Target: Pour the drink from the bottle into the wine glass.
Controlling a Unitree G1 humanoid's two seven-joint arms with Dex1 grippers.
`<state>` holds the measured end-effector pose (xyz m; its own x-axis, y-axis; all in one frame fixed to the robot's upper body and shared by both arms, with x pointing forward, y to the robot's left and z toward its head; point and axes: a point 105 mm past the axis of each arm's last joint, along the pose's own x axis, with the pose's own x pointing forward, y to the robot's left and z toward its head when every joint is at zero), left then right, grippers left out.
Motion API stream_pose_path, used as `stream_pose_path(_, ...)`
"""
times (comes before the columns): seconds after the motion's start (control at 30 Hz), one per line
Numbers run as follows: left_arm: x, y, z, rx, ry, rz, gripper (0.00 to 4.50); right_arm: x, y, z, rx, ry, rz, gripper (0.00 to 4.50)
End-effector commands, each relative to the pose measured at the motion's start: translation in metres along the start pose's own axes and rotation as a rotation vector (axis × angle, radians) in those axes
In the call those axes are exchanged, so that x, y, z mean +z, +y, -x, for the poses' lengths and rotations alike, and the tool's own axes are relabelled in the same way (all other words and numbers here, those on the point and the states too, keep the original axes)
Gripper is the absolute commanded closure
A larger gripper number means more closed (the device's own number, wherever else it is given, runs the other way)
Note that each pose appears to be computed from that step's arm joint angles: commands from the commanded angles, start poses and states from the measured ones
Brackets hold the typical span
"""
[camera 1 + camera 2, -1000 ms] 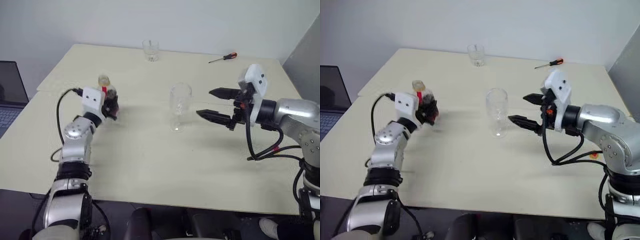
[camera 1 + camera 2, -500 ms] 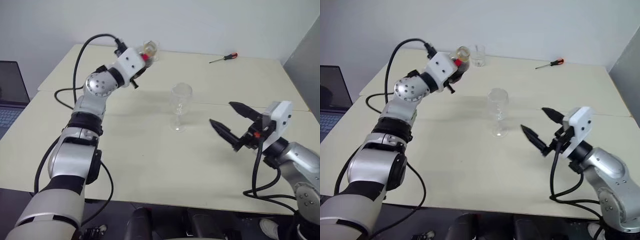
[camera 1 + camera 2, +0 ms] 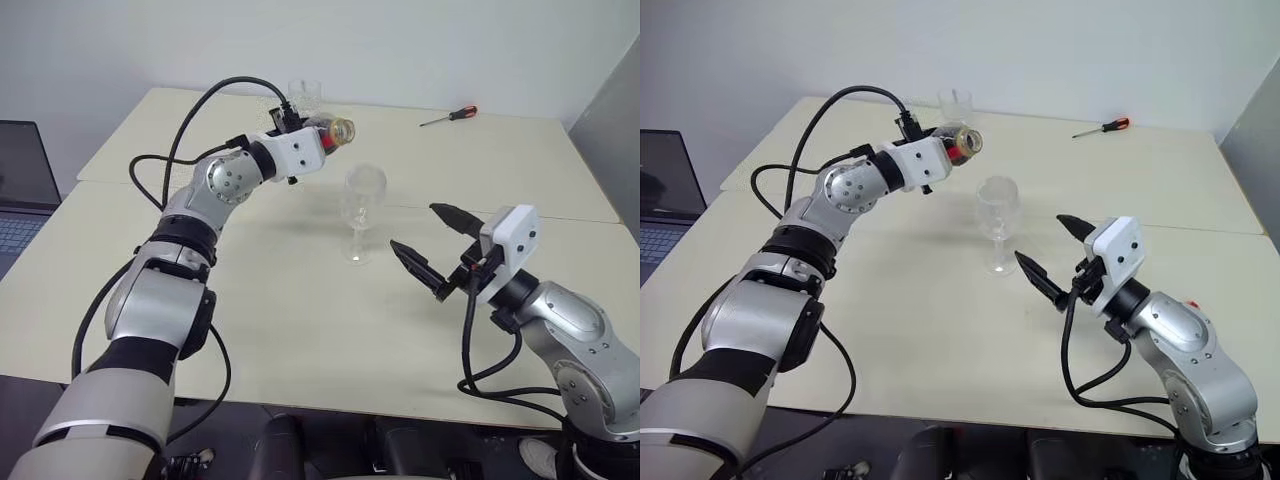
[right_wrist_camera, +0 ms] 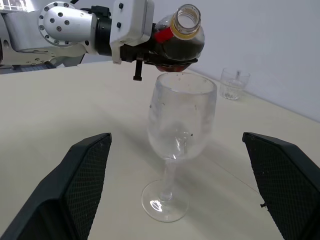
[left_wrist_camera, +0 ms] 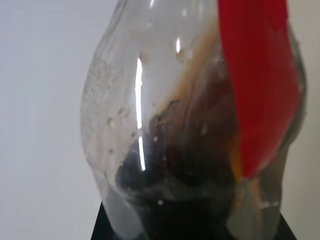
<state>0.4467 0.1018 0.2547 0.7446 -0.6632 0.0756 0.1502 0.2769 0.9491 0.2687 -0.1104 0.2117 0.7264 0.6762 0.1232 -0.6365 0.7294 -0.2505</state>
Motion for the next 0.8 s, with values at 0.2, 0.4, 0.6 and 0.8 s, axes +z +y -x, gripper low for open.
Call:
stream_pose_path(0.2,0.013,0.025,-0.003,0.077,-0.032,-0.121,3.49,0.009,-0.011,0.004,-0.050,-0.037,0.063,0.00)
stream_pose_path(0.4,0.016,0.024,-0.005,0.063,-0.045,-0.169,3.49,0.009,-0.012,0.004,-0.048,-0.031,0.068,0.00)
stream_pose_path(0.6,0.019,0.024,-0.006,0.062,-0.056,-0.212,3.51,0.012,-0.009,0.003,-0.036,-0.037,0.073,0.00)
stream_pose_path(0.8,0.024,0.026,-0.008,0.067,-0.067,-0.303,3.51,0.016,-0.010,0.004,-0.034,-0.039,0.085,0.00)
